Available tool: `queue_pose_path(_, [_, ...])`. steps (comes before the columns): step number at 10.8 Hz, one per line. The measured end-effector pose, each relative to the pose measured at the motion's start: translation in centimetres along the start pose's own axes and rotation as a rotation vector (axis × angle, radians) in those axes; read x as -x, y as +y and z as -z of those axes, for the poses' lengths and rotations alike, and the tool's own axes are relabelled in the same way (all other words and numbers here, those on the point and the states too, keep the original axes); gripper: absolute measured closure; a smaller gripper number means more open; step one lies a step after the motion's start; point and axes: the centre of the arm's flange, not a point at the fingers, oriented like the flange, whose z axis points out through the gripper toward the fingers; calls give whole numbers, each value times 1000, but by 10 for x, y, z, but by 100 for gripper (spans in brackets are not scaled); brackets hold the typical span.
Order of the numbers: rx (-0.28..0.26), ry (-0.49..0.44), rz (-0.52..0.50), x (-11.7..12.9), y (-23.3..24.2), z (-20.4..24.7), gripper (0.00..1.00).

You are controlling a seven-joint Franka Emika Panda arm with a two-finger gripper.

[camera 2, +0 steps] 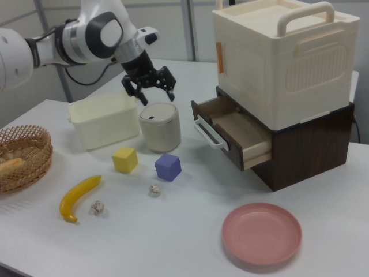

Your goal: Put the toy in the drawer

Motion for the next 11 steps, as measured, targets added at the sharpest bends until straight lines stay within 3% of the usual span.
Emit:
queue_pose_path(4, [-93,-161,-50,25,-20,27,0])
queue_pose_path(6, [-130,-198,-79,40,-15,51,0])
queue_pose_path(11, [-144,-228,-122,63,1,84,0])
